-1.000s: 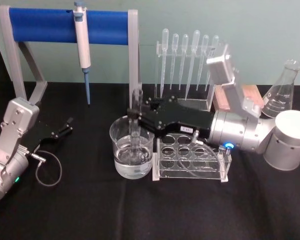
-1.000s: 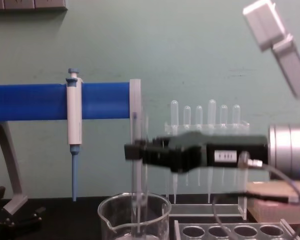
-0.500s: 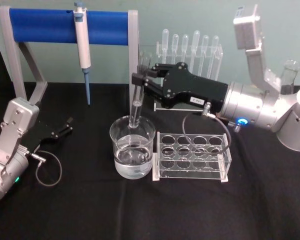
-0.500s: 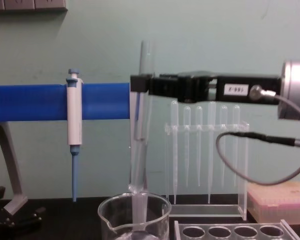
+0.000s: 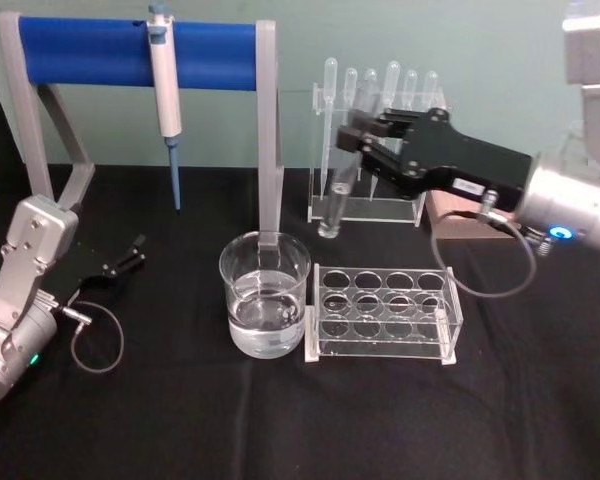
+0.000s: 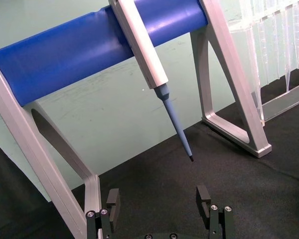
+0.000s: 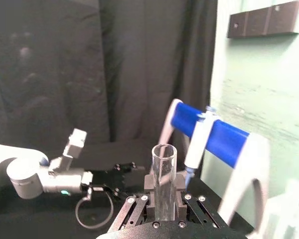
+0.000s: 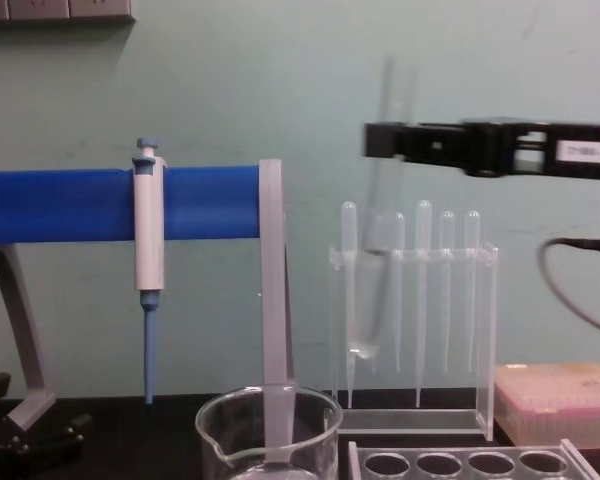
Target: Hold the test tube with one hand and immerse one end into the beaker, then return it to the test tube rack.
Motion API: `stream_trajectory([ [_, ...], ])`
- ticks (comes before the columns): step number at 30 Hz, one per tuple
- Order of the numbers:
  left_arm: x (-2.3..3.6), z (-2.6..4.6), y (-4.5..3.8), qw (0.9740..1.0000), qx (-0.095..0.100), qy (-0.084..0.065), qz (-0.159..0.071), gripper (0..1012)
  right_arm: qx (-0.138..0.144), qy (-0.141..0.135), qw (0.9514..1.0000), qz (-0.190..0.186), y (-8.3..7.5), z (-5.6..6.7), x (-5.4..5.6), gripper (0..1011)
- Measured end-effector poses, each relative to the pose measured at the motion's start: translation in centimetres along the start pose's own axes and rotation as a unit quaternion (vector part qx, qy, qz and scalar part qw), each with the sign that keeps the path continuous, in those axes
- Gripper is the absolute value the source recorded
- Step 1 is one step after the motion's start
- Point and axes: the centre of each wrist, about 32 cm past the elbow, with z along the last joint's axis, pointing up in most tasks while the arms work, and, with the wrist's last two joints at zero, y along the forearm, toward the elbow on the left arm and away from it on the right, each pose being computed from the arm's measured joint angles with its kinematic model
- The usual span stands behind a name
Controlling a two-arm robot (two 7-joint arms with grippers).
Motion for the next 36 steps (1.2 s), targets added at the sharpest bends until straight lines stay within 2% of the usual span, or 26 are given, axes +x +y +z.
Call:
stream_trajectory([
  [4, 0.0, 0.0, 0.0, 1.0, 0.0, 0.0, 0.0, 1000, -0.007, 0.001, 0.9999, -0.013, -1.6, -0.5, 0.5, 226],
  [7, 0.0, 0.0, 0.0, 1.0, 0.0, 0.0, 0.0, 1000, -0.015, 0.003, 0.9996, -0.024, -2.9, -1.4, 0.7, 226],
  [9, 0.0, 0.0, 0.0, 1.0, 0.0, 0.0, 0.0, 1000, -0.017, 0.005, 0.9995, -0.026, -3.1, -1.6, 0.7, 226],
  [11, 0.0, 0.0, 0.0, 1.0, 0.0, 0.0, 0.0, 1000, -0.024, 0.009, 0.9992, -0.03, -3.6, -2.4, 0.6, 226],
  [17, 0.0, 0.0, 0.0, 1.0, 0.0, 0.0, 0.0, 1000, -0.032, 0.016, 0.9988, -0.033, -4.2, -3.4, 0.2, 226],
  [36, 0.0, 0.0, 0.0, 1.0, 0.0, 0.0, 0.0, 1000, -0.046, 0.022, 0.9983, -0.028, -5.0, -4.8, -1.1, 226],
])
